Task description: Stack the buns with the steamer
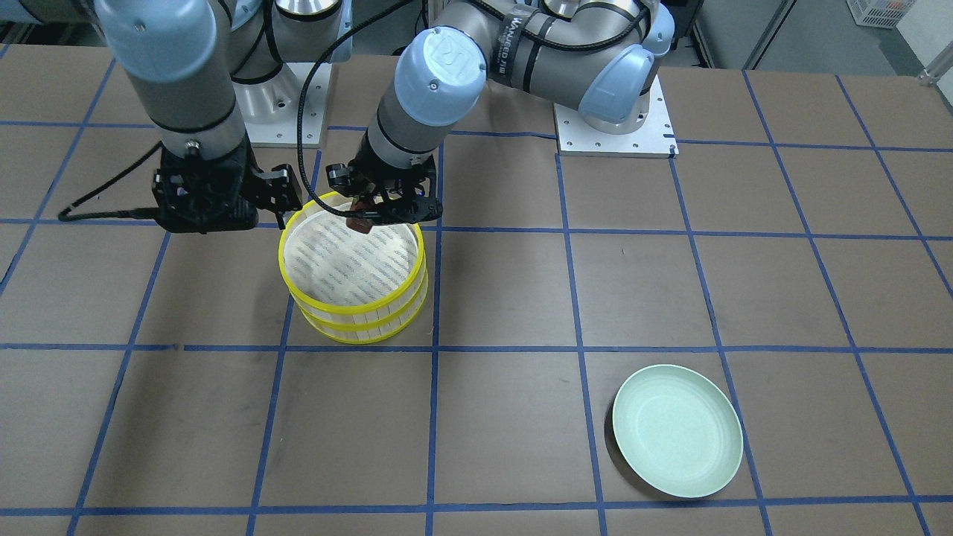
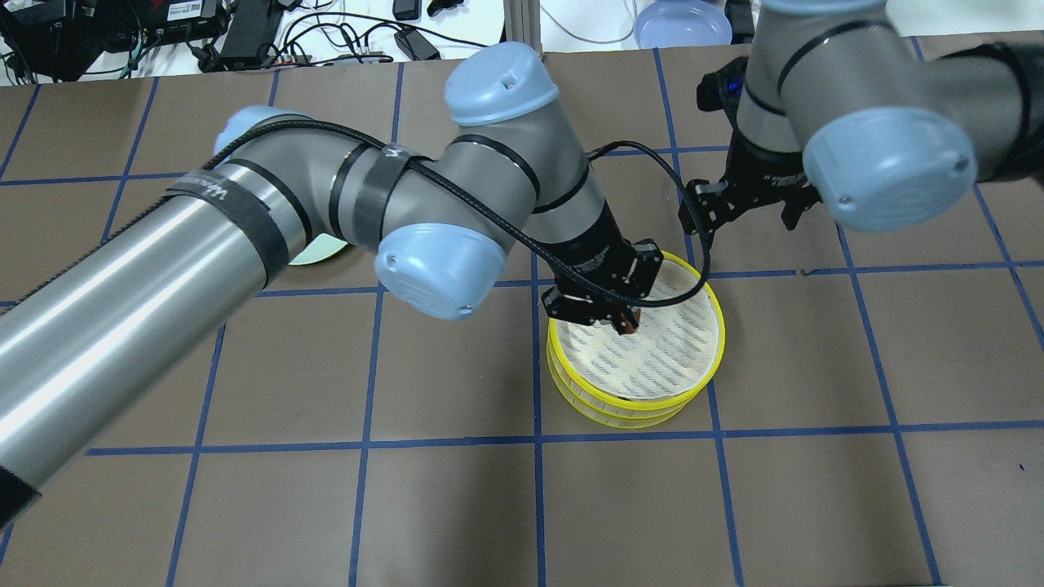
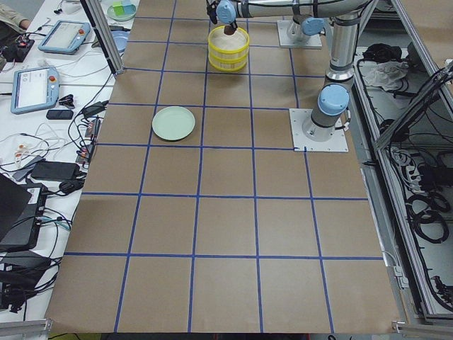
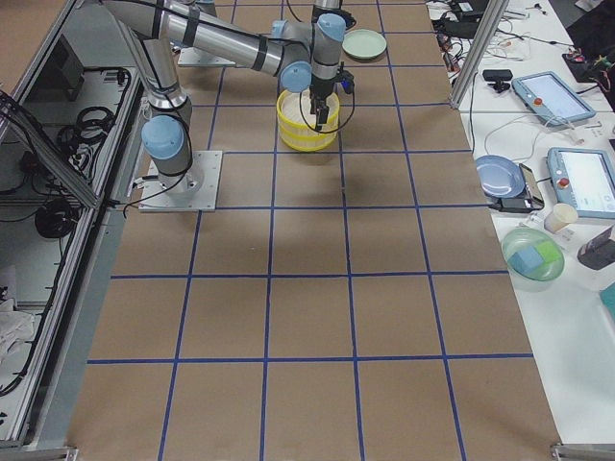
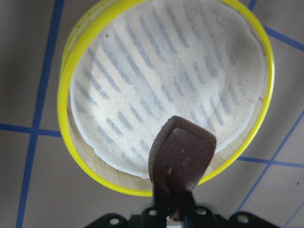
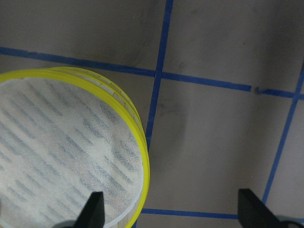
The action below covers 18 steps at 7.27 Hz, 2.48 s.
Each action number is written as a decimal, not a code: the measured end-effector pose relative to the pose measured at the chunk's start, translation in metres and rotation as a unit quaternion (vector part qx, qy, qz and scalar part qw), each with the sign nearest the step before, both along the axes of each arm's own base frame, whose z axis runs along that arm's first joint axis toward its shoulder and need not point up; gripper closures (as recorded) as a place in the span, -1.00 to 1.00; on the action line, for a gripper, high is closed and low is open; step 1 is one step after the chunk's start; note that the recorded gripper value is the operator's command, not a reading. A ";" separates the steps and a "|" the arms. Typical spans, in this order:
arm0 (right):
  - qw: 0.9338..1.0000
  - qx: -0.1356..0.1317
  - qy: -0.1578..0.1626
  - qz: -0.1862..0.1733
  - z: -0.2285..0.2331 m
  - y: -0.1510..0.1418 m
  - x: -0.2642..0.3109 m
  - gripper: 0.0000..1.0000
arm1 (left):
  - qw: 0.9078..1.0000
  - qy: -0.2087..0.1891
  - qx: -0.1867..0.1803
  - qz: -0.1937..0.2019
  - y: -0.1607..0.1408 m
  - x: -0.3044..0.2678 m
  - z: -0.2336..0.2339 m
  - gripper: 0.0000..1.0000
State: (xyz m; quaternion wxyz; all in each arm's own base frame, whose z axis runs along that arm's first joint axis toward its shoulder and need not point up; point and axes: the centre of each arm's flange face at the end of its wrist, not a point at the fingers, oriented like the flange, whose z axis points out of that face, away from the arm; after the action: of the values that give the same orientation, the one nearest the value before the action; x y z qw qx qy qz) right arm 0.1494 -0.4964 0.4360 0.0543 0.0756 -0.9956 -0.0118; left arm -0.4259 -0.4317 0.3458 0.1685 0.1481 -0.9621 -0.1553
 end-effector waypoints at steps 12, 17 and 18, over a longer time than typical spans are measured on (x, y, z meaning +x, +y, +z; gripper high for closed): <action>0.981 -0.091 -0.062 -0.160 0.124 0.027 0.009 -1.00 | 0.949 -0.205 -0.185 -0.150 -0.069 0.202 0.146 -0.98; 0.982 -0.083 -0.059 -0.162 0.116 0.029 0.009 -1.00 | 0.954 -0.188 -0.182 -0.145 -0.045 0.284 0.192 -1.00; 0.982 -0.082 -0.058 -0.162 0.116 0.030 0.009 -1.00 | 0.955 -0.185 -0.180 -0.147 -0.045 0.289 0.190 -1.00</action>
State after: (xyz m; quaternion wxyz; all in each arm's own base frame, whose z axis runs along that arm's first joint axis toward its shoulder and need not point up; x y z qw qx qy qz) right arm 0.1583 -0.4668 0.5523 0.0002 -0.0903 -0.9937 0.0660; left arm -0.1370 -0.4769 0.5356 -0.0129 -0.0020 -0.9996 0.0269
